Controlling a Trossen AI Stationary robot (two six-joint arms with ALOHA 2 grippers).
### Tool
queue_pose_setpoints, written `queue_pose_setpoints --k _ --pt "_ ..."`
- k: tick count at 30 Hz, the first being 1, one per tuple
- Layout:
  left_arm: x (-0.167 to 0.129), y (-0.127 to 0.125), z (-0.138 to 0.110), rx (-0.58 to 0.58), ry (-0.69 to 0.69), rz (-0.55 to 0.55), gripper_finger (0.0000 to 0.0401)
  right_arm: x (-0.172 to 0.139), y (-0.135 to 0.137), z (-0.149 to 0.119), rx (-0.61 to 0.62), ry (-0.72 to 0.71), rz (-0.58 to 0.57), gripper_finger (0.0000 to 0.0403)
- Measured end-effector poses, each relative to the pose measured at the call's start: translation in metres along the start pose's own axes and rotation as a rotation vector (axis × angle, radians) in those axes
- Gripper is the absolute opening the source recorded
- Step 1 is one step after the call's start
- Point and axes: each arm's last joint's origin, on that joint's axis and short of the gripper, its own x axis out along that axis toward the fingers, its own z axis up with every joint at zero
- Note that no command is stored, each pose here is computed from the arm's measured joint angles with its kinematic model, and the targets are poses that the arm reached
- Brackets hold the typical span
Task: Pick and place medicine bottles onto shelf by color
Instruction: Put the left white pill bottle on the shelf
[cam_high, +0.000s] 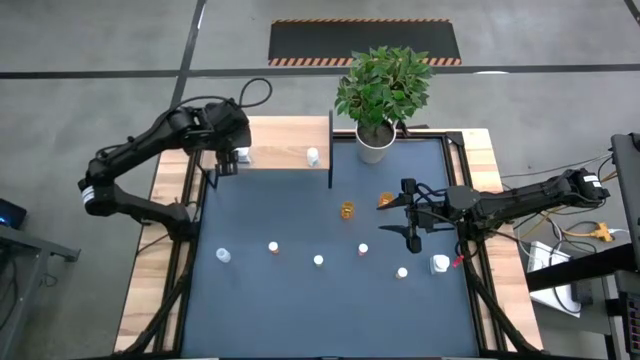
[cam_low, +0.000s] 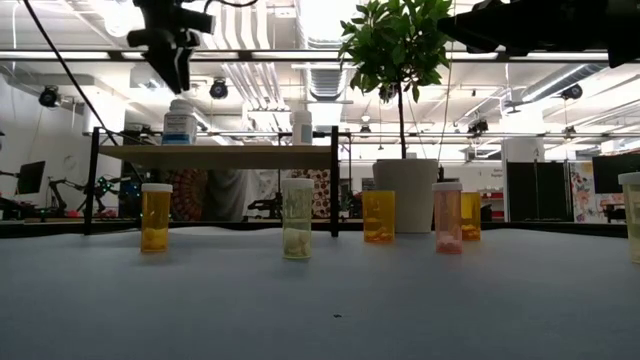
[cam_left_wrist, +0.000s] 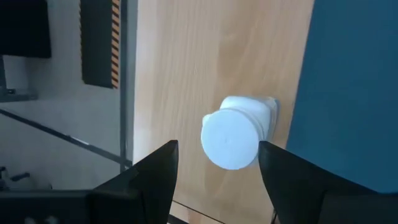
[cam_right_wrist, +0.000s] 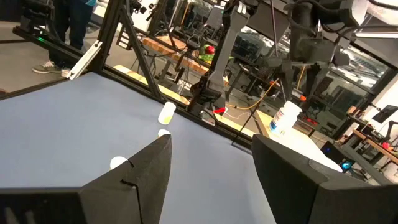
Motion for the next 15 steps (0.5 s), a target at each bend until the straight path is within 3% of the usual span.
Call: queue_pose_setpoints --k 5,10,15 --pt "-0.013 -0.009 0.016 -0.073 -0.128 -0.091 0.0203 0.0 0.0 0.0 0.0 0.001 -0.002 0.0215" --pt "-0.021 -0.024 0.048 -0.236 -0.289 -0.156 0.0195 0.0 0.0 0.0 0.0 0.001 -0.003 0.0215" --pt "0.005 -0.033 0.068 -0.301 -0.165 -0.137 0.0137 0.0 0.0 0.0 0.0 0.002 -0.002 0.0215"
